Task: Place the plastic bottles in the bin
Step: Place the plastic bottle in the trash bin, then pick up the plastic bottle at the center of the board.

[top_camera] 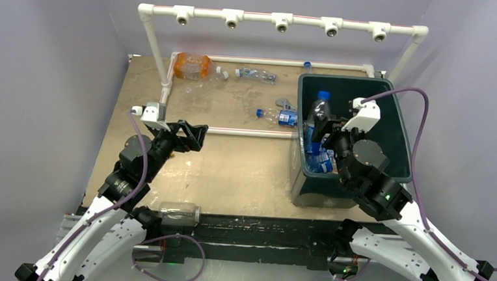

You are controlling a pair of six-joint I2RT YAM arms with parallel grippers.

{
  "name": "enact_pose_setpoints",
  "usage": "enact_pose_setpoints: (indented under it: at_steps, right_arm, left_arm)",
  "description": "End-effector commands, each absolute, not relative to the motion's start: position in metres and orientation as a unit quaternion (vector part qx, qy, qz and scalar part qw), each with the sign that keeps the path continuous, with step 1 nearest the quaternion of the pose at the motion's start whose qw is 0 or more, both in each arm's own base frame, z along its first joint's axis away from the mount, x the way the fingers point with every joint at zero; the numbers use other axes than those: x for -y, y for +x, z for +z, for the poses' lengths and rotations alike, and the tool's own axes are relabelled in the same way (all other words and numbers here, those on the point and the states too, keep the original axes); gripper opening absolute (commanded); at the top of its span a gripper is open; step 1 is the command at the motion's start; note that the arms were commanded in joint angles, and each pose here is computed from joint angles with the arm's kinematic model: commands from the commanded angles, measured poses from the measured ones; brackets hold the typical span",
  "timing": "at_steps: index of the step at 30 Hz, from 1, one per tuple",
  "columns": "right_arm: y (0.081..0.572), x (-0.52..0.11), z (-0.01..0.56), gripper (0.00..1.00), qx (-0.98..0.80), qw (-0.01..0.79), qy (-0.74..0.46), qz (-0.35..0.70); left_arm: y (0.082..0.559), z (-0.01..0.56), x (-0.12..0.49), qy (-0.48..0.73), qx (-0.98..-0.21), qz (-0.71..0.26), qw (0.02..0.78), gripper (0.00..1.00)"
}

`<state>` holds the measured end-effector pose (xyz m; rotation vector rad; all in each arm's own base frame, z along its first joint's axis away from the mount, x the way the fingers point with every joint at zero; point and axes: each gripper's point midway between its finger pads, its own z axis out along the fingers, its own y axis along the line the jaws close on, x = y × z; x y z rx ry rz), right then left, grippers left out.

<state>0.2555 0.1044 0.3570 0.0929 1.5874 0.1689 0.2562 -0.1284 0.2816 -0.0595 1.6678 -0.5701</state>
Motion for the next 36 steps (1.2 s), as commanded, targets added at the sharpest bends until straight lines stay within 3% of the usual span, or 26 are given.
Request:
enact_pose_setpoints:
  at_steps: [1,12,19,24,36]
  right_arm:
    - [0.249,-0.101,0.379,0.72,-0.698,0.706,0.058,0.104]
    - [0.232,-0.098,0.427,0.85,-0.668,0.724,0.057,0.161]
    - [0.185,-0.162,0.494,0.86,-0.565,0.746,-0.122,0.331]
    - [0.153,-0.206,0.494,0.86,-0.522,0.707,-0.229,0.419]
    - [0.125,-0.209,0.485,0.87,-0.459,0.711,-0.261,0.464]
  left_arm:
    - [0.256,0.29,0.127,-0.022,-0.721,-0.248,0.647,0.95]
    - [0.256,0.289,0.126,-0.022,-0.722,-0.246,0.646,0.95]
    - [0.265,0.283,0.133,-0.022,-0.729,-0.25,0.637,0.95]
    - [0.277,0.28,0.149,-0.031,-0.729,-0.279,0.625,0.94]
    - [0.363,0.26,0.215,-0.15,-0.742,-0.366,0.542,0.96]
